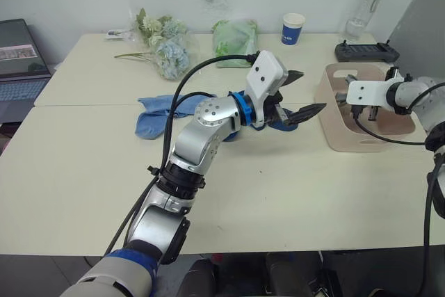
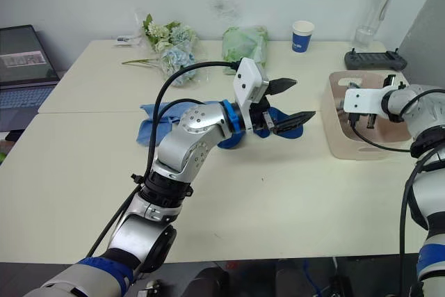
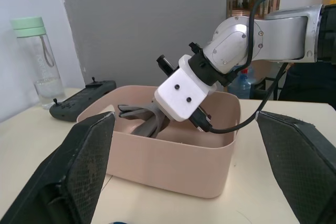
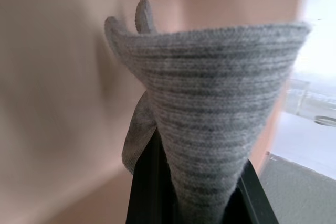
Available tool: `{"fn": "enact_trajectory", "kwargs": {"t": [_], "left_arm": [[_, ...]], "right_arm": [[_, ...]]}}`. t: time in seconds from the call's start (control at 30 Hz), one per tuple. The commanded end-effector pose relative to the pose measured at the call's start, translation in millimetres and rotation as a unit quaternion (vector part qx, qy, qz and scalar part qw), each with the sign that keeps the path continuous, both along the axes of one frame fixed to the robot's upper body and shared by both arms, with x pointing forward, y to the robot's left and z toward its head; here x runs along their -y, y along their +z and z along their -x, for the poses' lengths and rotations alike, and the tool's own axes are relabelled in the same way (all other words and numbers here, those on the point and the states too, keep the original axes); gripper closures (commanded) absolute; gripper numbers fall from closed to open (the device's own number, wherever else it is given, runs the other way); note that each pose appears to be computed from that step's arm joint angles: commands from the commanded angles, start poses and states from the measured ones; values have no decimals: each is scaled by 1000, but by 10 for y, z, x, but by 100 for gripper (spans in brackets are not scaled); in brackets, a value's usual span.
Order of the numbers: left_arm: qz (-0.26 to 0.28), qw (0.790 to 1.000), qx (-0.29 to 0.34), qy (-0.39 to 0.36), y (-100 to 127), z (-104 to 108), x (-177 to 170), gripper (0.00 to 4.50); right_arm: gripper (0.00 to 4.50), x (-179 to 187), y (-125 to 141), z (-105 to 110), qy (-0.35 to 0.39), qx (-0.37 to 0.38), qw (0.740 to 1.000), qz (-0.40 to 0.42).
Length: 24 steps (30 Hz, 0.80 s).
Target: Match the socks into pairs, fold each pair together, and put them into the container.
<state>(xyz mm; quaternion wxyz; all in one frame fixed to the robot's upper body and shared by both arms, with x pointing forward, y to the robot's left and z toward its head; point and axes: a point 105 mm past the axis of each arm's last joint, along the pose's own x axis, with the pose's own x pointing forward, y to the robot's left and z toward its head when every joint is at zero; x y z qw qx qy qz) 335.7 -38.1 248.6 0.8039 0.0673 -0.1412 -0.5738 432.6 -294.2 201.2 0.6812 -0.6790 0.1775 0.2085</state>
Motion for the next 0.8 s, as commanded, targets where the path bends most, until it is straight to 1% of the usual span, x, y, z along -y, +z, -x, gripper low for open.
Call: {"fn": "enact_trajectory", "kwargs": {"t": [0.03, 0.07, 0.13, 0.17, 0.23, 0.3, 0.33, 0.43, 0.47, 0.5, 0.7, 0.73, 0.8], "left_arm": [[6, 1000, 18, -11, 59, 86, -3, 4], [6, 1000, 18, -9, 53, 85, -12, 4], [6, 1000, 17, -5, 44, 78, -31, 0], [6, 1000, 16, -3, 43, 76, -37, 0], [7, 1000, 15, 0, 38, 71, -49, 0], [6, 1000, 15, 3, 33, 66, -61, 0], [6, 1000, 16, 4, 33, 65, -66, 0], [6, 1000, 16, 7, 30, 60, -83, 0], [6, 1000, 16, 7, 29, 58, -88, 0], [6, 1000, 16, 8, 28, 56, -93, 0], [3, 1000, 16, 12, 15, 48, -140, 0], [4, 1000, 15, 14, 14, 42, -154, 0], [2, 1000, 16, 20, 10, 23, -198, 0]], "right_arm": [[450, 7, 12, 16, 9, -13, 999, 27], [450, 6, 0, 24, 11, -21, 999, 29], [377, -2, 6, 37, 14, -30, 999, 29], [351, -4, 1, 50, 17, -38, 999, 29], [281, -25, 37, 53, 21, -40, 999, 22], [215, -54, 98, 67, 28, -47, 998, 16], [173, -58, 128, 78, 31, -51, 998, 17], [69, -40, 247, 125, 36, -59, 997, 19], [29, -34, 281, 141, 37, -61, 997, 20], [3, -24, 317, 159, 38, -64, 997, 20], [3, 98, 511, 341, 27, -105, 994, 32], [3, 88, 607, 348, 27, -95, 995, 29], [3, 1, 885, 313, 27, -48, 998, -5]]}}
